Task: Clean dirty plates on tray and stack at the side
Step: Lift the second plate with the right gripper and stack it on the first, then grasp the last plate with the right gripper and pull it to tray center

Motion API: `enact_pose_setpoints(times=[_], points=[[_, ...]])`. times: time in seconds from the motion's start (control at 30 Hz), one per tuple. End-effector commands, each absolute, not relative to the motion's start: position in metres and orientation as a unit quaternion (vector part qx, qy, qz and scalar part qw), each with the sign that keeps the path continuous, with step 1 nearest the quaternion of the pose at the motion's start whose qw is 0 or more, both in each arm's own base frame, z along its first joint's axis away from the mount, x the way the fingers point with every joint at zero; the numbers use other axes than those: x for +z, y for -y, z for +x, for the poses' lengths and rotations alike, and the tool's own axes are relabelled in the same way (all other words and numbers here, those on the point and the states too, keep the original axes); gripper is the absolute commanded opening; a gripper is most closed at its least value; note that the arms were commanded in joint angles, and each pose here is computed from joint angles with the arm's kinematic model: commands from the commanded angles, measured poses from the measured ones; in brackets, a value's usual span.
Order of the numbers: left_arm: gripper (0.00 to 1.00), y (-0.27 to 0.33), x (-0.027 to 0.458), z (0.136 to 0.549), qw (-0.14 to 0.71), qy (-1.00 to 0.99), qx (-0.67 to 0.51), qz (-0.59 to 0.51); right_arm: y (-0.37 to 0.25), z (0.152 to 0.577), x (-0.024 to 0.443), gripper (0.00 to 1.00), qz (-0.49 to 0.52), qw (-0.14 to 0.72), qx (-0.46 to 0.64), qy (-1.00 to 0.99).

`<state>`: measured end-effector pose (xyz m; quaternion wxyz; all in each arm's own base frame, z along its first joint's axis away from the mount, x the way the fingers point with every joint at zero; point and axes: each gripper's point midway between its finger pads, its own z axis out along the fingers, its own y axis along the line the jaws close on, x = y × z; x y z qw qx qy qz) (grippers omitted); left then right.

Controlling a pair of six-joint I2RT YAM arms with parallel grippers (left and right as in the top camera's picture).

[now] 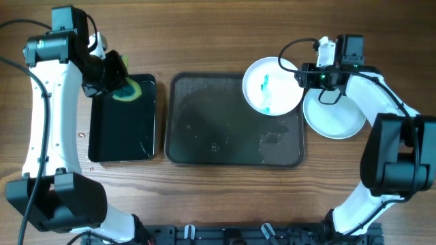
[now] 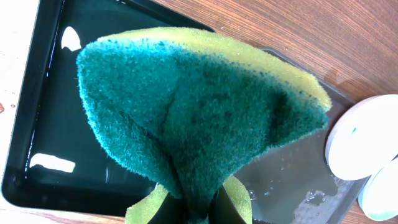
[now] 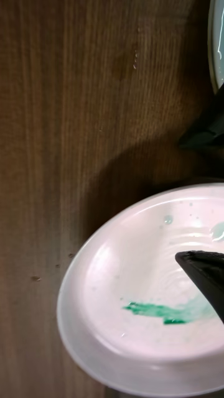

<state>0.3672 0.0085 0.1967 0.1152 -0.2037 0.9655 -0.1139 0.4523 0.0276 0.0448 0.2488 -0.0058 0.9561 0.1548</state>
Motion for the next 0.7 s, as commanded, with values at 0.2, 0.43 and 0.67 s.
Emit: enact_pose_setpoints(times=[0.2, 0.43, 0.67], points=[[0.04, -0.011, 0.199, 0.369, 0.122, -0.965, -0.11, -0.203, -0.033, 0.445, 0.019, 0.3, -0.019, 0.22, 0.168, -0.961], [0.04, -0.011, 0.196, 0.367, 0.117, -0.966, -0.109, -0.204, -0.036, 0.44, 0.013, 0.08, -0.012, 0.208, 0.177, -0.962], [0.04, -0.011, 0.197, 0.369, 0.12, -0.965, -0.11, -0.204, -0.053, 0.437, 0.047, 0.04, 0.012, 0.212, 0.206, -0.955]])
